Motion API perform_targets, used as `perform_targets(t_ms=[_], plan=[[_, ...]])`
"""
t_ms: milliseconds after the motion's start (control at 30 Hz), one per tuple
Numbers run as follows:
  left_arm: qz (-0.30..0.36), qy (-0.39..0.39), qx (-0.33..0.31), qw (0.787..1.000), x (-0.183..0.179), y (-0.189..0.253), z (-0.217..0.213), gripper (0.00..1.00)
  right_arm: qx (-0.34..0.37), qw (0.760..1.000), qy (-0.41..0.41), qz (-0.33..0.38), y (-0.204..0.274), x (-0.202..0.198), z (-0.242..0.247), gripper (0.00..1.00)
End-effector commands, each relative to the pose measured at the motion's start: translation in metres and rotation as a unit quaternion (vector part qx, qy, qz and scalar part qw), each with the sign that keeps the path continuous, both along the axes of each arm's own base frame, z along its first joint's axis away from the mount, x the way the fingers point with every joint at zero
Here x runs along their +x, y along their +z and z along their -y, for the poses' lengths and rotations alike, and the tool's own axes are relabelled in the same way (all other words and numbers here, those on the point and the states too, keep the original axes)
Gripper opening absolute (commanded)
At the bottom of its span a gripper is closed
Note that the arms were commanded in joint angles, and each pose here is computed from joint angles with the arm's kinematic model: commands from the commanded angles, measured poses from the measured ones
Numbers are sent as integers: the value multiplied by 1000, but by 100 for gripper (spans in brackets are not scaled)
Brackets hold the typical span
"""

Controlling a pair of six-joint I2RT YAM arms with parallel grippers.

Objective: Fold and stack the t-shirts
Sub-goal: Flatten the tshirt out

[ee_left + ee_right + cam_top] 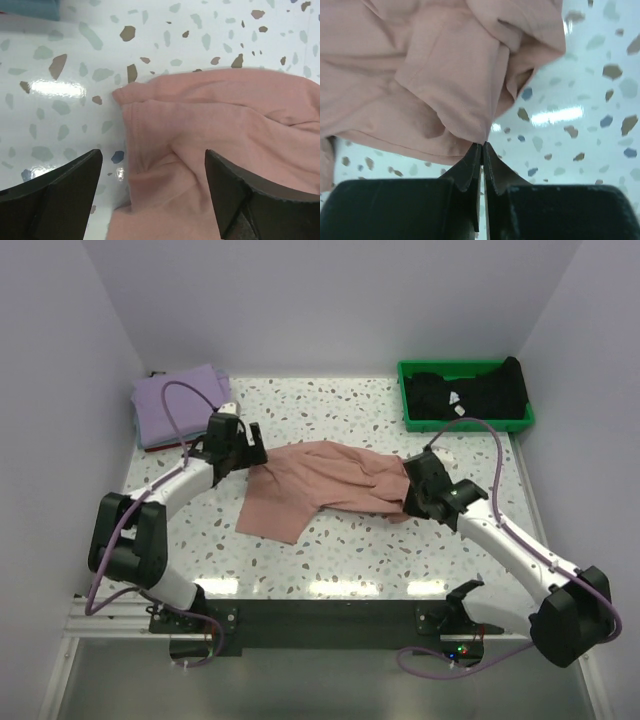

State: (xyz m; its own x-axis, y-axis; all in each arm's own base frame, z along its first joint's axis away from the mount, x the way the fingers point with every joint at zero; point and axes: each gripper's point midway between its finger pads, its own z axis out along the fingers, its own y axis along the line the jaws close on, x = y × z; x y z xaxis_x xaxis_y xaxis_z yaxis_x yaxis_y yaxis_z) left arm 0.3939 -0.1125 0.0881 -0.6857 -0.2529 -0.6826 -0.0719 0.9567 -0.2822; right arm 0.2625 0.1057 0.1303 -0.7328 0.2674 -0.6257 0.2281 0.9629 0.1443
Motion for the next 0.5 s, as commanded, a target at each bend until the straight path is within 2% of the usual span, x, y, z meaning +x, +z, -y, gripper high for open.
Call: perform_targets(t_ms=[0,33,100,133,267,467], plan=[[16,12,30,999,1,15,-15,90,32,998,-9,-56,-32,-32,-2,7],[20,19,32,999,-5,21,-19,91,41,997,-7,-65,-37,-36,-5,19],[-10,48,47,998,-29,6,-33,92,42,996,-8,-73,-45,-42,-4,32],[-10,62,52,997,-40,11,-41,91,41,997,-9,-71,-45,-42,-3,34],[-38,119,45,991,-85,-3,-58,85,50,997,-6,-55,-37,-33,-8,38],[-42,175,57,982,-127,-20,-74,73,65,996,-4,-56,-42,-34,-13,38]])
